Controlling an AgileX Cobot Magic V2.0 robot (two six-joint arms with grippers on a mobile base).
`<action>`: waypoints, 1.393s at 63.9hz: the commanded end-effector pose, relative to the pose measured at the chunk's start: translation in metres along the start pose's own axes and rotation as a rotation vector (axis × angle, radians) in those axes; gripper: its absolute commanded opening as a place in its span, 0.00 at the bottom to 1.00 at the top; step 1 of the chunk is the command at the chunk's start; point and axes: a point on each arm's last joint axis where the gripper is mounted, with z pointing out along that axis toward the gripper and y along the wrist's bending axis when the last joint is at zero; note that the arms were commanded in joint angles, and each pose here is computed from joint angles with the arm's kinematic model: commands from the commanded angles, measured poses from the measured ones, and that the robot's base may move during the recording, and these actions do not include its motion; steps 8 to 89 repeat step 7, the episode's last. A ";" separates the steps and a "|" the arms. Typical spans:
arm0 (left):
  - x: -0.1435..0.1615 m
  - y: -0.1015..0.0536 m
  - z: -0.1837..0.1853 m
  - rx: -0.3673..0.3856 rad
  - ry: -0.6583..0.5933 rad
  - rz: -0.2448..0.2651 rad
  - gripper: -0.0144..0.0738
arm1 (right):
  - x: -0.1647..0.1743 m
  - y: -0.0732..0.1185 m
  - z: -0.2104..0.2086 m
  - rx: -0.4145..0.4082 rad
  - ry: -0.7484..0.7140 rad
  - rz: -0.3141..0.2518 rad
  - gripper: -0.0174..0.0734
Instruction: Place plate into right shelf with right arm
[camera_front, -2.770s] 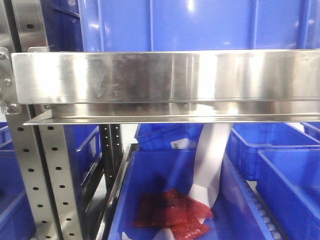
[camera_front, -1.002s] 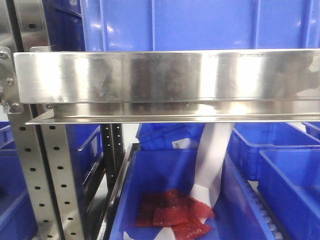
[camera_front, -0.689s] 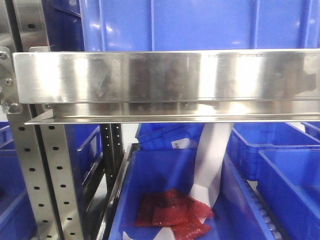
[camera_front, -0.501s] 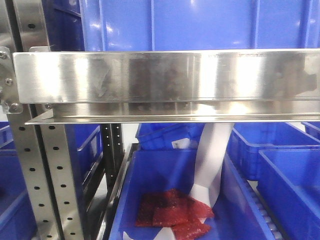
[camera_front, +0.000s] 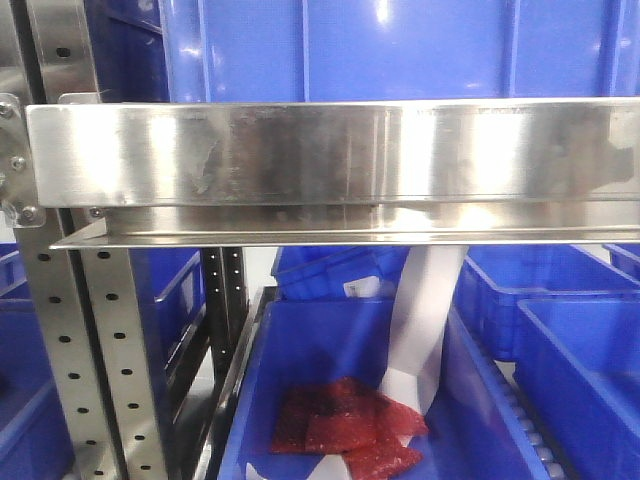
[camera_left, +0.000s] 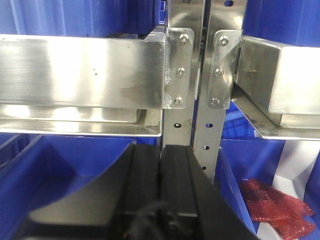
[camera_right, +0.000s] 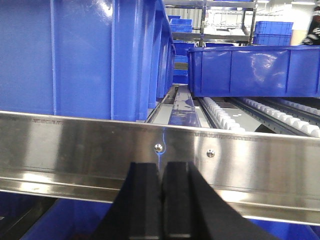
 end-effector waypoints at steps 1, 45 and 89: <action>-0.005 0.000 0.000 0.002 -0.080 -0.001 0.11 | -0.010 0.000 -0.002 -0.002 -0.103 -0.014 0.25; -0.005 0.000 0.000 0.002 -0.080 -0.001 0.11 | -0.010 0.000 -0.002 -0.002 -0.103 -0.014 0.25; -0.005 0.000 0.000 0.002 -0.080 -0.001 0.11 | -0.010 0.000 -0.002 -0.002 -0.103 -0.014 0.25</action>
